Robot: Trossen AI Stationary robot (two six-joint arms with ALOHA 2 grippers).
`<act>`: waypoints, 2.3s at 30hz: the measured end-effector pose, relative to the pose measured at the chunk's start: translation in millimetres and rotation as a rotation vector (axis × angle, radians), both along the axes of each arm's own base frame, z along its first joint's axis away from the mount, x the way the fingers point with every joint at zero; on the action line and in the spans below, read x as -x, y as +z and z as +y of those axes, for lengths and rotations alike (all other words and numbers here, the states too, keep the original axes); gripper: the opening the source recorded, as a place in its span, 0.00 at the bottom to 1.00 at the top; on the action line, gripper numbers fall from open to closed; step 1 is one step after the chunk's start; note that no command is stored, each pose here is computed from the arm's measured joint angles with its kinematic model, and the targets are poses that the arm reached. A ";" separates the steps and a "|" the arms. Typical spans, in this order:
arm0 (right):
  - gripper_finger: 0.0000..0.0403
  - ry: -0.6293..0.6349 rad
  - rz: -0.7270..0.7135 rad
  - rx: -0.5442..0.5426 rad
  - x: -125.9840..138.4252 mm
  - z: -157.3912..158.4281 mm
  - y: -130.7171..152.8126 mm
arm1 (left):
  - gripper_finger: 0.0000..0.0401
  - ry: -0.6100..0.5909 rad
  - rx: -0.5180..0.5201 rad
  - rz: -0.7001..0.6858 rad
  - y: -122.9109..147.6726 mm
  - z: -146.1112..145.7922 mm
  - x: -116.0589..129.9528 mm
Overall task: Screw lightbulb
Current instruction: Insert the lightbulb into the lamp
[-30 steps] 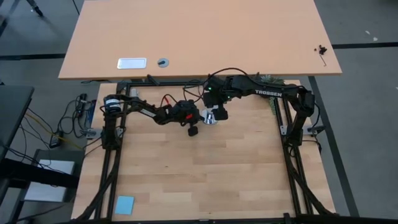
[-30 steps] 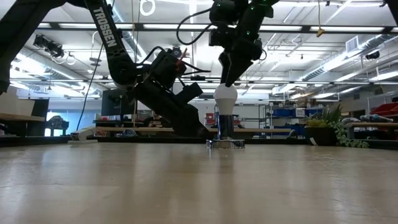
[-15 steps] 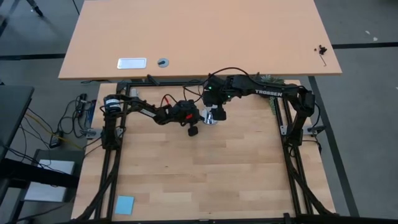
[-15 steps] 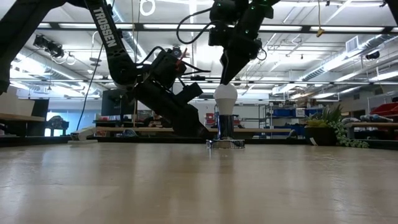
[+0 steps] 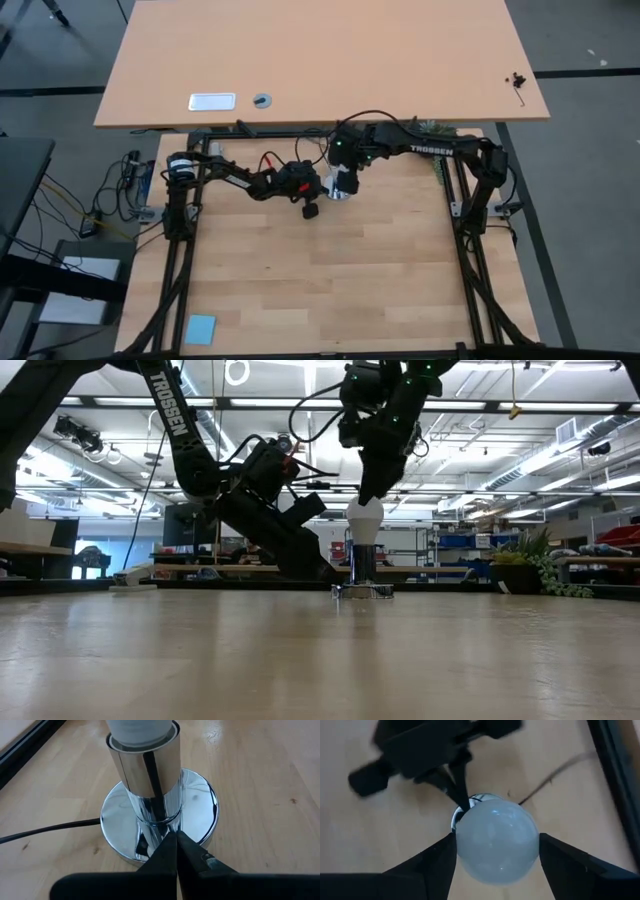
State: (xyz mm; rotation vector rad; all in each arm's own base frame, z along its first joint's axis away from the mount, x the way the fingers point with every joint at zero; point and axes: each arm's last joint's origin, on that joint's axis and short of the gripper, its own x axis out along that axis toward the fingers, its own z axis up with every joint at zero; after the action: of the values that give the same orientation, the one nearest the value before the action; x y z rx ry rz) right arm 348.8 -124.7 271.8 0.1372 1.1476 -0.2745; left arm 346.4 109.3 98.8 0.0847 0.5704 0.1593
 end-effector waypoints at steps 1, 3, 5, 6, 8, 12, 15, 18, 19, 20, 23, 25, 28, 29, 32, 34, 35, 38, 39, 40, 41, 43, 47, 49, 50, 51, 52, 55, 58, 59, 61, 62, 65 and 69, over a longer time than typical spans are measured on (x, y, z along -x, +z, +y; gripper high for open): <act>0.67 -0.059 -0.005 -0.026 0.6 -0.5 -0.1 | 0.00 0.000 0.000 0.000 0.0 0.1 0.0; 0.68 -0.174 -0.019 -0.072 1.7 -2.2 -0.2 | 0.00 0.000 0.000 0.000 0.0 0.0 0.0; 0.69 -0.246 -0.025 -0.100 2.7 -3.4 -0.3 | 0.00 0.000 0.000 0.000 0.0 0.1 0.0; 0.70 -0.262 -0.025 -0.106 2.9 -3.5 -0.3 | 0.00 0.000 0.000 0.000 0.1 0.1 -0.1; 0.73 -0.258 -0.021 -0.106 3.1 -3.4 -0.7 | 0.00 0.000 0.000 0.000 0.0 0.0 0.0; 0.78 -0.169 0.011 -0.058 4.0 -3.0 3.5 | 0.00 0.000 -0.001 -0.001 0.1 0.0 -0.1; 0.81 -0.056 -0.006 0.007 1.3 -4.9 13.6 | 0.00 0.000 -0.001 -0.001 0.1 0.1 -0.1; 0.83 0.139 0.000 0.098 -1.6 -3.8 19.4 | 0.00 0.000 -0.001 -0.001 0.1 0.0 -0.1; 0.83 0.194 0.005 0.123 -2.1 -3.8 19.7 | 0.00 0.000 0.000 0.000 0.1 0.0 -0.1; 0.83 0.244 0.011 0.137 -2.1 -3.4 19.6 | 0.00 0.000 -0.001 -0.001 0.1 0.0 -0.1; 0.82 0.331 0.014 0.121 -5.3 -3.2 14.1 | 0.00 0.000 -0.001 -0.001 0.1 0.0 -0.1; 0.81 0.339 0.022 0.092 -6.1 -4.5 9.2 | 0.00 0.000 0.000 0.000 0.1 0.0 -0.1; 0.79 0.321 0.031 0.068 -9.0 -5.8 2.8 | 0.00 0.000 -0.001 0.000 0.1 0.0 -0.1; 0.78 0.299 0.038 0.057 -9.9 -6.2 0.0 | 0.00 0.000 -0.001 0.000 0.1 0.1 0.0; 0.73 0.192 0.040 0.031 -12.3 -7.8 -3.7 | 0.00 0.000 -0.001 0.000 0.1 0.0 -0.1; 0.71 0.083 0.033 -0.001 -12.2 -8.0 -3.9 | 0.00 0.000 -0.001 0.000 0.0 0.0 -0.1; 0.70 0.026 0.030 -0.022 -12.7 -7.7 -4.8 | 0.00 0.000 0.000 0.001 0.0 0.0 0.0; 0.69 -0.152 0.021 -0.082 -13.1 -5.6 -5.7 | 0.00 0.000 0.000 0.001 0.0 0.1 0.0; 0.69 -0.195 0.024 -0.097 -12.7 -4.3 -5.9 | 0.00 0.000 0.000 0.001 0.0 0.1 0.0; 0.70 -0.223 0.027 -0.106 -12.4 -2.9 -6.1 | 0.00 0.000 -0.001 0.001 0.0 0.0 0.0; 0.71 -0.239 0.030 -0.110 -12.6 -1.6 -6.3 | 0.00 0.000 0.000 0.001 0.0 0.0 0.0; 0.74 -0.234 0.032 -0.108 -13.5 1.9 -5.8 | 0.00 0.000 0.000 0.001 0.0 0.0 0.0; 0.80 -0.117 0.065 -0.063 -14.5 9.9 3.3 | 0.00 0.000 0.000 0.001 0.0 0.0 0.0; 0.83 -0.048 0.026 -0.018 -17.9 12.2 15.9 | 0.00 0.000 0.000 0.002 0.0 0.0 0.0; 0.84 -0.008 0.007 0.004 -19.0 12.9 22.6 | 0.00 0.000 0.000 0.001 0.0 0.0 0.0; 0.85 0.043 -0.002 0.030 -19.7 14.0 28.0 | 0.00 0.000 0.000 0.002 -0.1 0.0 0.0; 0.86 0.109 -0.002 0.056 -20.5 15.4 31.8 | 0.00 0.000 0.000 0.002 -0.1 0.0 0.0; 0.87 0.309 0.023 0.125 -21.0 17.6 33.2 | 0.00 0.000 0.000 0.001 0.1 0.0 0.0; 0.86 0.394 0.022 0.144 -21.7 16.5 30.3 | 0.00 0.000 0.000 0.002 -0.1 0.0 0.0; 0.86 0.401 0.028 0.134 -21.9 14.6 26.8 | 0.00 -0.001 0.000 0.002 -0.1 0.0 0.0; 0.85 0.395 0.053 0.114 -19.7 9.8 18.6 | 0.00 -0.001 0.000 0.002 -0.1 0.0 0.0; 0.84 0.390 0.062 0.109 -18.6 8.0 15.0 | 0.00 0.000 0.000 0.002 -0.1 0.1 0.0; 0.82 0.362 0.064 0.102 -17.1 3.2 6.8 | 0.00 0.000 0.000 0.002 -0.1 0.0 0.0; 0.78 0.288 0.059 0.081 -16.2 0.9 0.8 | 0.00 0.000 0.000 0.002 -0.1 0.0 0.0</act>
State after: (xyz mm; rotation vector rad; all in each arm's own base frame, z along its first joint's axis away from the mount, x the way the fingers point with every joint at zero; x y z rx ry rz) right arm 365.0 -123.8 272.7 -0.1081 1.1961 -0.0700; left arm 346.4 109.3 98.7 0.0847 0.5721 0.1590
